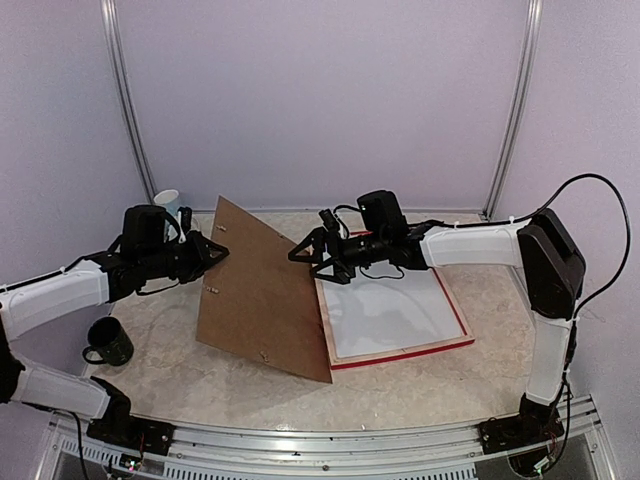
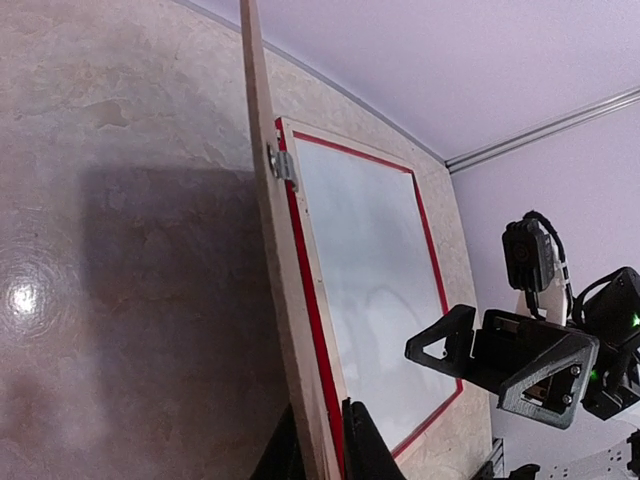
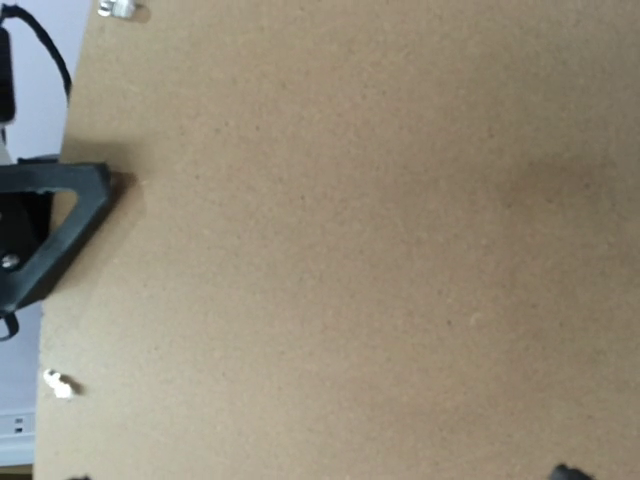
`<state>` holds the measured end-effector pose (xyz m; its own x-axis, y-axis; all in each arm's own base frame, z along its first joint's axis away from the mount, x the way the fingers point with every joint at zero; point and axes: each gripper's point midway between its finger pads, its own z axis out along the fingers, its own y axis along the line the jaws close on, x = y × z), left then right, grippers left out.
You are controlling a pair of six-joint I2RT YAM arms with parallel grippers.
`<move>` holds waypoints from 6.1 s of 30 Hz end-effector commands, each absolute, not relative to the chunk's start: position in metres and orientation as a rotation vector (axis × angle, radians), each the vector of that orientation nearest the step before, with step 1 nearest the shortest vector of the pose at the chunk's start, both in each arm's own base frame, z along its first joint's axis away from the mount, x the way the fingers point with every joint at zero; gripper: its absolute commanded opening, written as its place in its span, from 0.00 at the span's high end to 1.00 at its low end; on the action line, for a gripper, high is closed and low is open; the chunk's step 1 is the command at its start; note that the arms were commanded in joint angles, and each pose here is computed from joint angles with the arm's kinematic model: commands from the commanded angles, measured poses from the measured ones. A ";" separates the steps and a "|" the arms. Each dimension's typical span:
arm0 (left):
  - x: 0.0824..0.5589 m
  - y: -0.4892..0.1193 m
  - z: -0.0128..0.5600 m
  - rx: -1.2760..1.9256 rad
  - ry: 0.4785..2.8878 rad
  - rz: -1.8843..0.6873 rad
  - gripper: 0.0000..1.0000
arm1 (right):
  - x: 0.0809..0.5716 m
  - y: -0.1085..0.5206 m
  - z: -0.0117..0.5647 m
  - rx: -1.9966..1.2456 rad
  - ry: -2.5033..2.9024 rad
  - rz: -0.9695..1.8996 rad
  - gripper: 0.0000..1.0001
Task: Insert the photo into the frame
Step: Pick up the backboard from the center of the board, then move the frame body to the center of the board.
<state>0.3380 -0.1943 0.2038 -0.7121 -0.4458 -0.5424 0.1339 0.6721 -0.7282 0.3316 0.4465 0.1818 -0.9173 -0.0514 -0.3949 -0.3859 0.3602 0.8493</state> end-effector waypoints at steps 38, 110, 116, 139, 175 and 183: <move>0.323 -0.163 0.294 -0.076 1.627 -1.226 1.00 | 0.470 0.149 0.133 0.298 2.360 0.836 0.01; 0.356 -0.218 0.244 -0.227 1.647 -1.547 1.00 | 0.445 0.170 0.037 0.279 2.562 0.797 0.15; 0.354 -0.213 0.244 -0.229 1.660 -1.518 1.00 | 0.462 0.151 0.043 0.300 2.528 0.771 0.31; 0.349 -0.206 0.233 -0.253 1.681 -1.512 1.00 | 0.462 0.162 0.016 0.228 2.582 0.684 0.53; 0.362 -0.199 0.215 -0.363 1.766 -1.453 1.00 | 0.404 0.226 0.016 0.066 2.629 0.690 0.87; 0.360 -0.206 0.207 -0.372 1.798 -1.458 1.00 | 0.387 0.237 0.021 0.087 2.636 0.671 0.86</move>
<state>0.3544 -0.1977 0.1782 -0.6773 -0.6467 -0.3509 0.1605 0.3356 -0.9282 0.4160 0.2312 0.0320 -0.8714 0.1661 -0.4615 -0.0822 0.8781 0.4713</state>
